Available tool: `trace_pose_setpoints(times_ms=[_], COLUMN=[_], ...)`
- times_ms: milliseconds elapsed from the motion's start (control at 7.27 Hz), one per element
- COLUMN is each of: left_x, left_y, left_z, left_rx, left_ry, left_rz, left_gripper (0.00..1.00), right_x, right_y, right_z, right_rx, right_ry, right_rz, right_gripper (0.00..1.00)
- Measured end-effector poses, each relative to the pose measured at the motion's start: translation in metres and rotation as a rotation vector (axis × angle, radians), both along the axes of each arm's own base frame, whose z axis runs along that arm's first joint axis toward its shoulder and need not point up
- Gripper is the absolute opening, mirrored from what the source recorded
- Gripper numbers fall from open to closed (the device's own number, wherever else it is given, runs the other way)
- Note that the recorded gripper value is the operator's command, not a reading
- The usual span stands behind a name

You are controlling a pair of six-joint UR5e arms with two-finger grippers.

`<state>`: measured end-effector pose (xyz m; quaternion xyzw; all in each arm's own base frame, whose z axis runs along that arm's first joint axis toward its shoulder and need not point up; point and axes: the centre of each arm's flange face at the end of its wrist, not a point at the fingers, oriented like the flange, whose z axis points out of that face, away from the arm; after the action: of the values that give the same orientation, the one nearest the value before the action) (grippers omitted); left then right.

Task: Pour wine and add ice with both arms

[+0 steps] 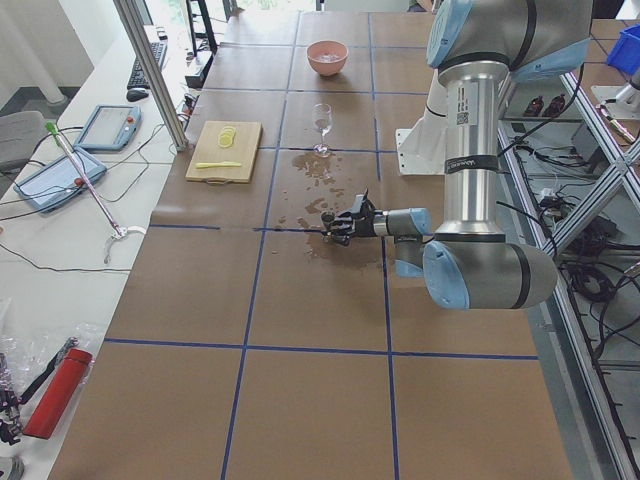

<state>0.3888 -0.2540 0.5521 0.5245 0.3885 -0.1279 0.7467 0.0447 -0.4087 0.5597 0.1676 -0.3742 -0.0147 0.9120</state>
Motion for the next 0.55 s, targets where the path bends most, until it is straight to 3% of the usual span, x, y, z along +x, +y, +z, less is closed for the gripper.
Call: trace_pose_setpoints(times_ms=[138,275,413,550], left_x=[-0.0006,-0.0012,-0.0017,-0.0022], left_y=[0.0000,0.0001,0.0000,-0.0001], left_z=[0.0003,0.0006,0.0006,0.0004], left_rx=[-0.002,-0.002,-0.002,-0.001], left_ry=[0.005,0.007,0.008,0.009], left_rz=[-0.001,-0.002,-0.005,-0.007], left_gripper=[0.35,0.14,0.00,0.00], right_x=[0.0000,0.0001,0.0001,0.0001], right_y=[0.0000,0.0000,0.0000,-0.0001], right_z=[0.0001,0.0001,0.0001,0.0000], right_rx=[0.000,0.000,0.000,0.001], right_ry=[0.000,0.001,0.001,0.001], right_rz=[0.000,0.000,0.000,0.000], right_gripper=[1.00,1.00,1.00,1.00])
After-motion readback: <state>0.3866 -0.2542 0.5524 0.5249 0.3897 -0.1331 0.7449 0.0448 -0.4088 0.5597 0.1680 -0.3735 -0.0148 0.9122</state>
